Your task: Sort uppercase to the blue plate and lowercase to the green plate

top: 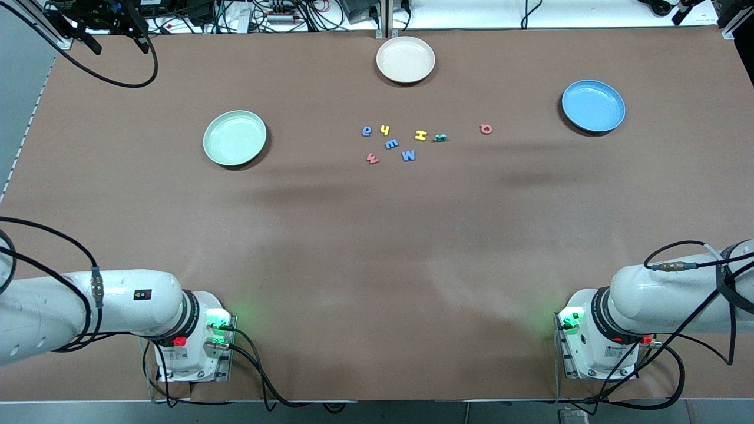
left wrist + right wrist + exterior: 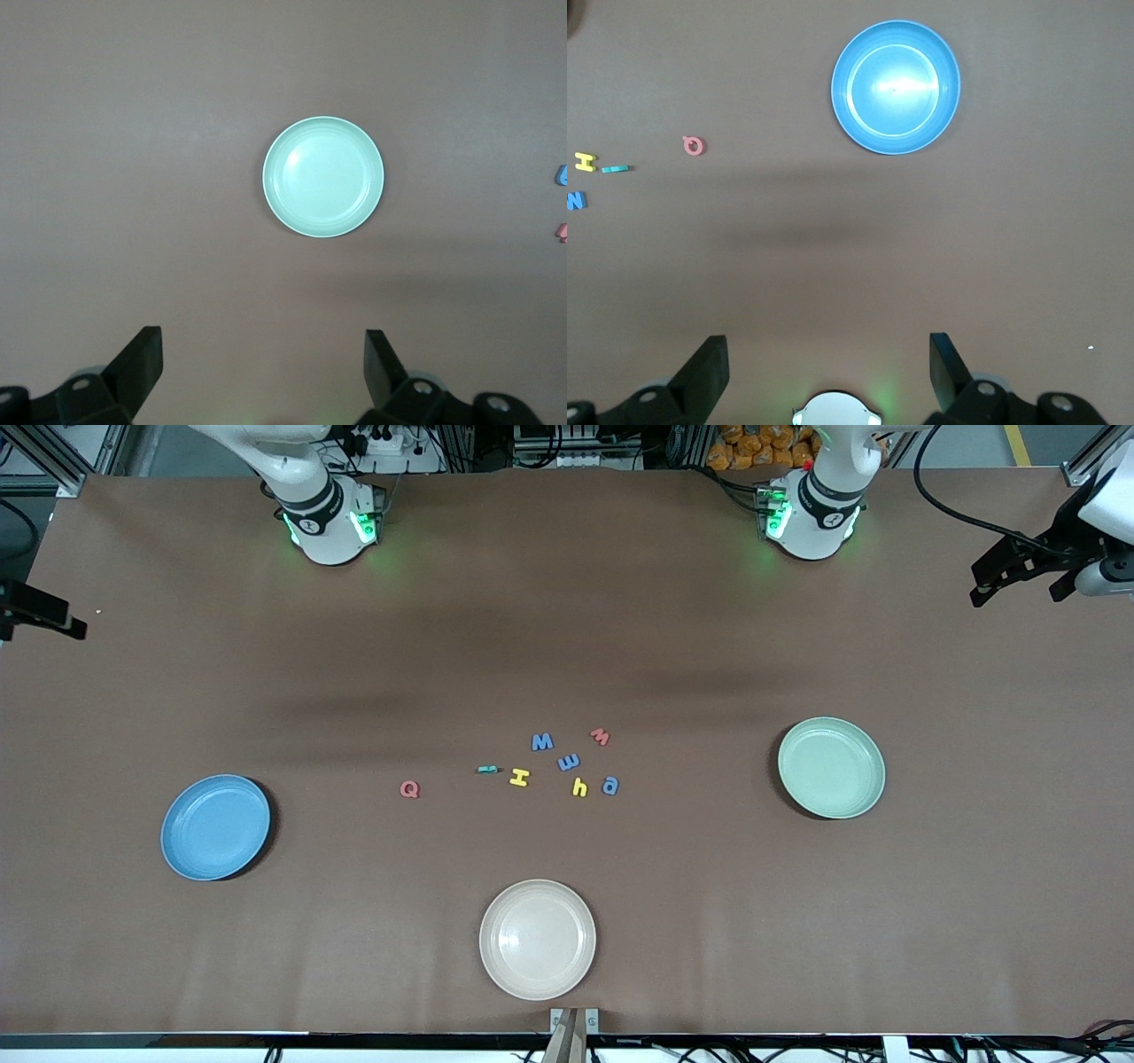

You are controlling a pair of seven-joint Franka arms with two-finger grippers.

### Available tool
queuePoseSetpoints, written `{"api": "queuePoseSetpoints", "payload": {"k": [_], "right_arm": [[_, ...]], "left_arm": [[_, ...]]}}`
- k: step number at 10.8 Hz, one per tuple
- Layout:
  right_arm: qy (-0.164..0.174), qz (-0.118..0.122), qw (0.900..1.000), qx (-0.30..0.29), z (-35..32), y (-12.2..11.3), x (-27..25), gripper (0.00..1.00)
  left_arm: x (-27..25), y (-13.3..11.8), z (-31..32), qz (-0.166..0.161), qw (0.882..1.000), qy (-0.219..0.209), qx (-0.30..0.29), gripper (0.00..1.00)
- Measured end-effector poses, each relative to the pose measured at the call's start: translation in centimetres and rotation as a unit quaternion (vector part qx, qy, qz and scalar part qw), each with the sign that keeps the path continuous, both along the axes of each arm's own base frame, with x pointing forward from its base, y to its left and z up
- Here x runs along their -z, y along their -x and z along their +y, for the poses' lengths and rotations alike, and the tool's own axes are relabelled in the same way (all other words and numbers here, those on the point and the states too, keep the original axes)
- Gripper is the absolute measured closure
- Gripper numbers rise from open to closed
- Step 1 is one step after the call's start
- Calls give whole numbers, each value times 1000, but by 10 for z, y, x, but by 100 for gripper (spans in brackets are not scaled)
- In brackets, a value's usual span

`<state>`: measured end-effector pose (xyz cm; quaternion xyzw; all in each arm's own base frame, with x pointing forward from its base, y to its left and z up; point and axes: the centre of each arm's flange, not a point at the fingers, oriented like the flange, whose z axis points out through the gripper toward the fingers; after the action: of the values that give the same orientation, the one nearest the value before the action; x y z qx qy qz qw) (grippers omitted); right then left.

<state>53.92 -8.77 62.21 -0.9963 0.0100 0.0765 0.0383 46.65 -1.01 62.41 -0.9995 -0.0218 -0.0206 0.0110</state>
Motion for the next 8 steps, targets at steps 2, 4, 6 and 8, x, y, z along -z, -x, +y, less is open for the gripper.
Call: {"api": "queuePoseSetpoints", "payload": {"k": [2,4,6,8], "right_arm": [[-3,23,1000,-6,5,-5,15,0],[-6,43,999,-6,5,-12,35,0],[-14,64,998,-10,10,-19,59,0],[-17,81,996,-29,31,-25,76,0]], "left_arm": [[0,0,-1,0,1000,3,0,0],[0,0,-1,-1,1000,5,0,0],[1,-1,-1,1,1000,6,1,0],[3,-2,-2,2,1000,12,0,0]]}}
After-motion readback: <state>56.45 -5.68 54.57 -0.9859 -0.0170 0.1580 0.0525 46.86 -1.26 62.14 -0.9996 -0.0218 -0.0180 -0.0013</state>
